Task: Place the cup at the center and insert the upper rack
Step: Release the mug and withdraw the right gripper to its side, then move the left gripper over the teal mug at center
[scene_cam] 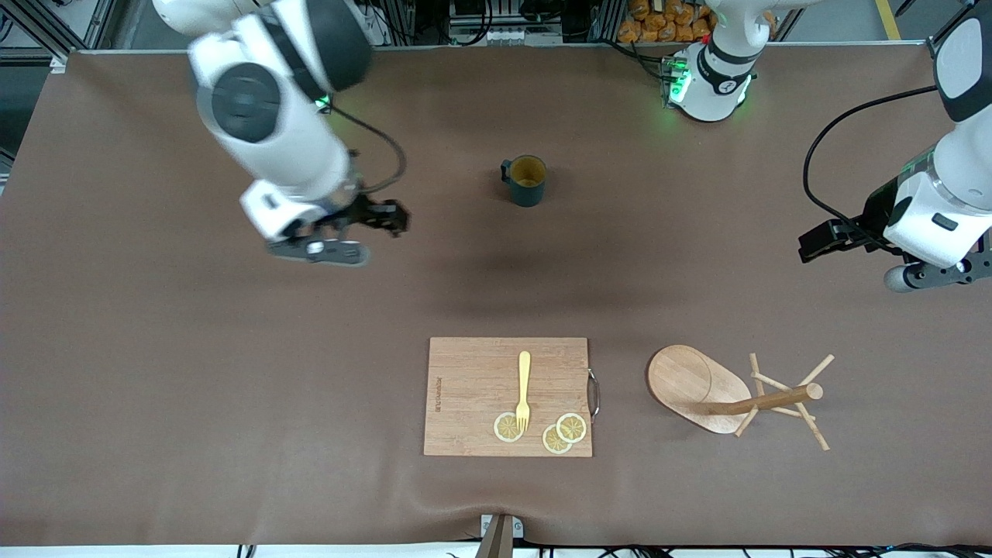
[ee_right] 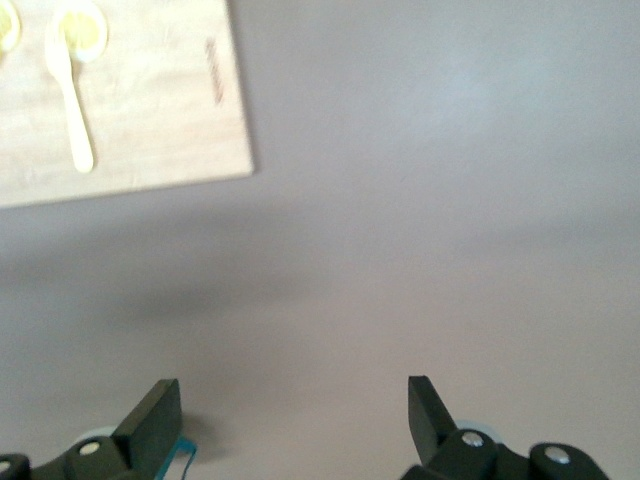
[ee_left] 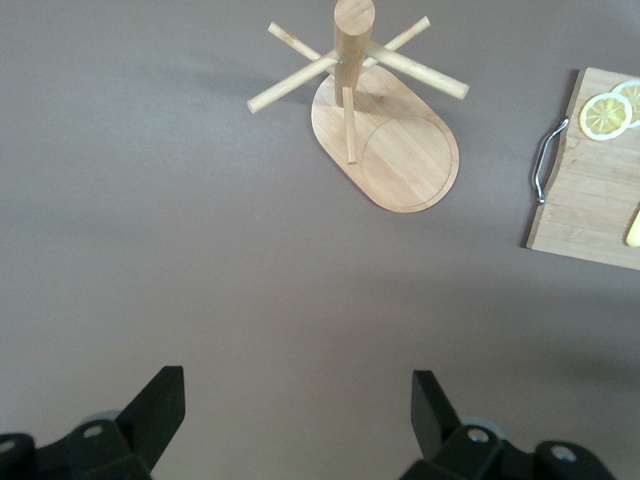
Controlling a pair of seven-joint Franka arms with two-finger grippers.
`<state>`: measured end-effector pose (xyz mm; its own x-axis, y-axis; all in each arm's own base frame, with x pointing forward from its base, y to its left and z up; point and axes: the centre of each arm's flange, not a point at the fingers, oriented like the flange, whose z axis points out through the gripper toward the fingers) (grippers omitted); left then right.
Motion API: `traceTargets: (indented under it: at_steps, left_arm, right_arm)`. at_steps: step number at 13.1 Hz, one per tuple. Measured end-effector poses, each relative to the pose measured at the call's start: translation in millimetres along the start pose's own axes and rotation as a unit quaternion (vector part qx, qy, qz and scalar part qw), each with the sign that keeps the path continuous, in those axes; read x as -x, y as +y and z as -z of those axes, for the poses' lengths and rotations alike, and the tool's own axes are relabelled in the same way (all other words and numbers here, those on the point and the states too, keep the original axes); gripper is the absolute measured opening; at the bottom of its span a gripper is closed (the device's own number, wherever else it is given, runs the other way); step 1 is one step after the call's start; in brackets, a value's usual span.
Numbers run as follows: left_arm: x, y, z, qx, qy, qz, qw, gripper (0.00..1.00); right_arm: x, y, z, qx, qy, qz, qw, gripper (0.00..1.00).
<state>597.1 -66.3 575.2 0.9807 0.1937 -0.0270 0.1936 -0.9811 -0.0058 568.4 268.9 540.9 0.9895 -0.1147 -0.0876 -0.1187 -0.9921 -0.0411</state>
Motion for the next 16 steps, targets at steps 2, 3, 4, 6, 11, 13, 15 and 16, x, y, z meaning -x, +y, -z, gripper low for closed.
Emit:
traceTargets:
  at_steps: [2,3,4,6,11,13,15,16]
  left_arm:
    - [7.1,18.9,3.1,0.003,0.002,0.022,1.000,1.00]
    - [12.1,30.4,4.6,0.004,0.003,0.036,0.999,1.00]
    - [17.4,42.6,5.7,0.005,0.003,0.051,0.999,1.00]
    - [23.7,57.0,6.3,0.007,0.002,0.075,0.997,1.00]
    - [20.8,50.2,6.1,0.014,-0.002,0.092,0.996,1.00]
    - [19.9,47.3,5.9,0.014,-0.003,0.097,0.995,1.00]
    - [19.9,45.8,5.3,0.013,-0.007,0.117,0.993,1.00]
    - [21.3,47.5,5.5,0.013,-0.008,0.132,0.991,1.00]
  right_arm:
    - [-29.1,86.4,30.9,-0.002,0.013,0.013,1.000,1.00]
    - [-41.9,133.9,41.9,0.000,0.018,0.019,1.000,1.00]
    - [-53.7,182.6,48.8,0.000,0.022,0.032,0.999,1.00]
    - [-67.7,259.8,52.5,0.003,0.025,0.052,0.998,1.00]
    - [-76.8,347.2,54.2,0.016,0.046,0.080,0.996,1.00]
    - [-78.4,356.9,55.0,0.025,0.053,0.082,0.995,1.00]
    - [-78.0,363.8,52.6,0.028,0.051,0.080,0.995,1.00]
    - [-77.9,365.9,50.9,0.028,0.049,0.079,0.995,1.00]
